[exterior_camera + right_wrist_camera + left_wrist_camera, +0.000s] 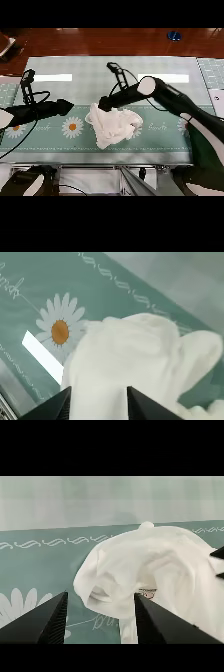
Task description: Fold the shirts.
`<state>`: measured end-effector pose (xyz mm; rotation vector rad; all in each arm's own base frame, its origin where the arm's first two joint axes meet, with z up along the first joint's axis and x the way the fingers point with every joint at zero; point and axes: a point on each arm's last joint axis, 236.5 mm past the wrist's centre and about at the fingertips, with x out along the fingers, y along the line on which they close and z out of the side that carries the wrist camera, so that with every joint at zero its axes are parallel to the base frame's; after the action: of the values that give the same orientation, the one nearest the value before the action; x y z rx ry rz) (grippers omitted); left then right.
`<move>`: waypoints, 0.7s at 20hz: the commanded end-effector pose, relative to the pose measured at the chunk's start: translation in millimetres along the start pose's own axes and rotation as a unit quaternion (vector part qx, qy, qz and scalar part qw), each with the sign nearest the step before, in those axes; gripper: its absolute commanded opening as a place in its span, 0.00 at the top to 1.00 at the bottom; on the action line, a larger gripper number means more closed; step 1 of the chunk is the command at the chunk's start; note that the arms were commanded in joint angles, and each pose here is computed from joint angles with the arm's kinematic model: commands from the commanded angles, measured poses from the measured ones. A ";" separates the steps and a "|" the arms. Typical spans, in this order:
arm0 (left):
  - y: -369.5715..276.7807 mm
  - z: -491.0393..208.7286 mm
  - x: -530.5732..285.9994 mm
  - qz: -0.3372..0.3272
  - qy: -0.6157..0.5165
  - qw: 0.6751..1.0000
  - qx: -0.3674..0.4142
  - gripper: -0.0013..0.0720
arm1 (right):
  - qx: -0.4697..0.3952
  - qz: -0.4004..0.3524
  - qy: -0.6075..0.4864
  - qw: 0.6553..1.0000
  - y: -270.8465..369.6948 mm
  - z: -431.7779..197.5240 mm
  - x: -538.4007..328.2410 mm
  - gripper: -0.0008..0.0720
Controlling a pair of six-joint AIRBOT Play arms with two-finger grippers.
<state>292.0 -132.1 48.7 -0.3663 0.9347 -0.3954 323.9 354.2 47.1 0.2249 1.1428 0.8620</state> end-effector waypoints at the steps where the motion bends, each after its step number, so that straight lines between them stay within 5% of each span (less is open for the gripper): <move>1: 11.3 -4.9 -2.3 0.014 0.013 1.000 0.009 0.29 | 0.011 -0.034 -0.049 0.998 -49.1 38.0 -78.4 0.43; 4: 39.5 -4.7 -7.7 0.041 0.017 0.997 -0.055 0.29 | 0.076 -0.170 -0.143 0.972 -153.9 42.4 -217.8 0.43; 7: 48.3 -25.8 10.2 0.020 0.069 0.987 -0.143 0.29 | 0.193 -0.260 -0.175 0.930 -233.8 -29.5 -294.0 0.43; 14: 28.2 -75.0 83.9 -0.093 0.185 0.944 -0.258 0.29 | 0.361 -0.168 -0.167 0.902 -251.6 -152.3 -210.6 0.43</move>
<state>271.5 -133.5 -51.4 -0.7189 1.3469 -0.3387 310.8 -15.3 23.1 0.5960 1.0615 0.0474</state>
